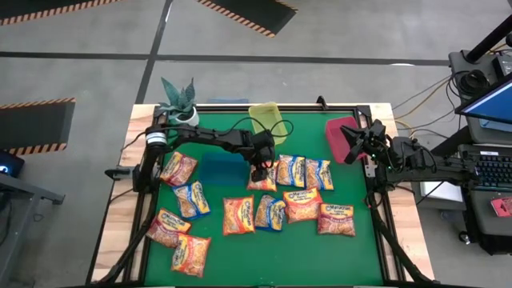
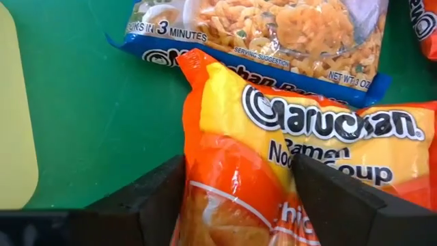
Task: Sort Maruchan noodles
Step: Put the orange noodle pack into the yellow bin
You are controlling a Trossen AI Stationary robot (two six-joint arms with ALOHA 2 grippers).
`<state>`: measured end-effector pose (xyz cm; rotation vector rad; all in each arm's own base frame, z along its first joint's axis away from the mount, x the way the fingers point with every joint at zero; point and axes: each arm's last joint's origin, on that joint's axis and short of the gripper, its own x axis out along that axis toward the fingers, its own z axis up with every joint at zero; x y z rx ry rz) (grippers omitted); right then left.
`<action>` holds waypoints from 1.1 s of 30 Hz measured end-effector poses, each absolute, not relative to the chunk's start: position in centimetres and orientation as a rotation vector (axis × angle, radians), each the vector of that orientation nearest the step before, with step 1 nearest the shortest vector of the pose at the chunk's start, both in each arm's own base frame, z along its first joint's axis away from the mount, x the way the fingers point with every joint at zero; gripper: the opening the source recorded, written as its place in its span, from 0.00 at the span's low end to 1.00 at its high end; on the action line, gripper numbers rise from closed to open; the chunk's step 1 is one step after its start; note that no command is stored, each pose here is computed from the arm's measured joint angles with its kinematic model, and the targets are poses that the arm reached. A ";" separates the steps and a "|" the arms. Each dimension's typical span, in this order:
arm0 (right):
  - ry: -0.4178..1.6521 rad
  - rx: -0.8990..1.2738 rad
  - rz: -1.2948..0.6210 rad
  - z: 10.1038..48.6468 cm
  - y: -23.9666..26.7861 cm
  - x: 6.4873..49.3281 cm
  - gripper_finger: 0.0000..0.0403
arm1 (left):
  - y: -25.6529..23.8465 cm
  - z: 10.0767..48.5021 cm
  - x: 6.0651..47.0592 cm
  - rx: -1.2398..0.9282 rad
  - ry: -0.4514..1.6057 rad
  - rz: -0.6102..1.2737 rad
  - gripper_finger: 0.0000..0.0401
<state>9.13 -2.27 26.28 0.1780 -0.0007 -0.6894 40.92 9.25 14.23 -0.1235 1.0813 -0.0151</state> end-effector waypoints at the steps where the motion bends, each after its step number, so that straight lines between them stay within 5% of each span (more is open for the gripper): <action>1: -0.001 0.178 -0.689 26.3 -2.3 9.1 0.07 | 9.2 14.3 40.9 -0.122 1.082 -0.015 0.59; 14: -0.008 0.180 -0.690 26.3 -2.3 9.1 0.07 | 9.3 15.5 41.3 -0.114 1.086 -0.002 0.03; 33: -0.004 0.165 -0.691 26.4 -2.3 9.1 0.07 | 5.0 26.3 40.6 0.150 0.919 -0.036 0.00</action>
